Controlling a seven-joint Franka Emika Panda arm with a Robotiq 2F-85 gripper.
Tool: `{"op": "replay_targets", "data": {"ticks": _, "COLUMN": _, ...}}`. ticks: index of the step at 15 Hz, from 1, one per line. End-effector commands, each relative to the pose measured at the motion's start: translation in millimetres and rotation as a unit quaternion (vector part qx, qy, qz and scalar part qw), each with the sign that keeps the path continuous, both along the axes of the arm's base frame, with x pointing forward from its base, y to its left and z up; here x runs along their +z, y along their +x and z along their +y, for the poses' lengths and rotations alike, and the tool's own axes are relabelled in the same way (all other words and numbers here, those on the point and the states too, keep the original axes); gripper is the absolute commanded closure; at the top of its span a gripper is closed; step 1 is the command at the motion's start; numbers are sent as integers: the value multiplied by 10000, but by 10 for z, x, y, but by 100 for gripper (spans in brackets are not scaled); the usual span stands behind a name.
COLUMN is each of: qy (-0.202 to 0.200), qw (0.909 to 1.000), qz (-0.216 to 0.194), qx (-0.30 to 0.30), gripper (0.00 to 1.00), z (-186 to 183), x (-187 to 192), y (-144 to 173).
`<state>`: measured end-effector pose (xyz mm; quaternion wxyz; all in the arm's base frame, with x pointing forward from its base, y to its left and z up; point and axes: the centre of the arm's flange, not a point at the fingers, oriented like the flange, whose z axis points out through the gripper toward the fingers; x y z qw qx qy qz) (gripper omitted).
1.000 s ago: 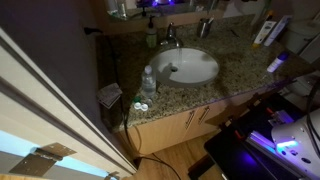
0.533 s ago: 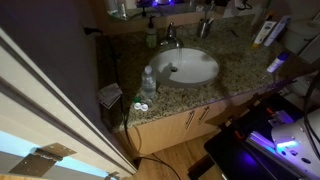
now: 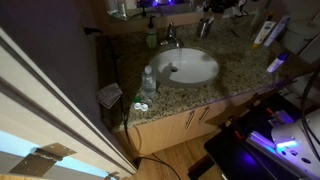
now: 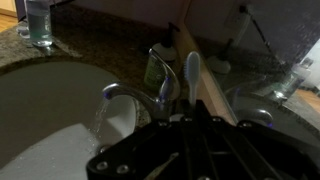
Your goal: Pick up the tooth brush wet it and put it back in the holder then close the tap
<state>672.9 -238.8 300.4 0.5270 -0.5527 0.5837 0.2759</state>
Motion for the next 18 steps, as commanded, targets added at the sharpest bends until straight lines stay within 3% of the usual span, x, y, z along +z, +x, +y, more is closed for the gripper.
{"op": "replay_targets", "data": {"ticks": 1, "qy": -22, "qw": 9994, "qz": 218, "qx": -256, "gripper": 98, "z": -27, "x": -115, "y": 24}}
{"op": "replay_targets", "data": {"ticks": 10, "qy": -273, "qw": 9962, "qz": 500, "qx": -658, "gripper": 98, "z": -136, "x": -153, "y": 44}}
{"op": "replay_targets", "data": {"ticks": 11, "qy": -333, "qw": 9957, "qz": 524, "qx": -693, "gripper": 68, "z": -136, "x": -130, "y": 44}}
{"op": "replay_targets", "data": {"ticks": 12, "qy": -453, "qw": 9951, "qz": 516, "qx": -714, "gripper": 67, "z": -138, "x": -105, "y": 41}}
{"op": "replay_targets", "data": {"ticks": 15, "qy": -982, "qw": 9911, "qz": 443, "qx": -786, "gripper": 46, "z": -150, "x": 33, "y": 40}}
{"op": "replay_targets", "data": {"ticks": 18, "qy": -1566, "qw": 9853, "qz": 131, "qx": -667, "gripper": 25, "z": -101, "x": 434, "y": 54}}
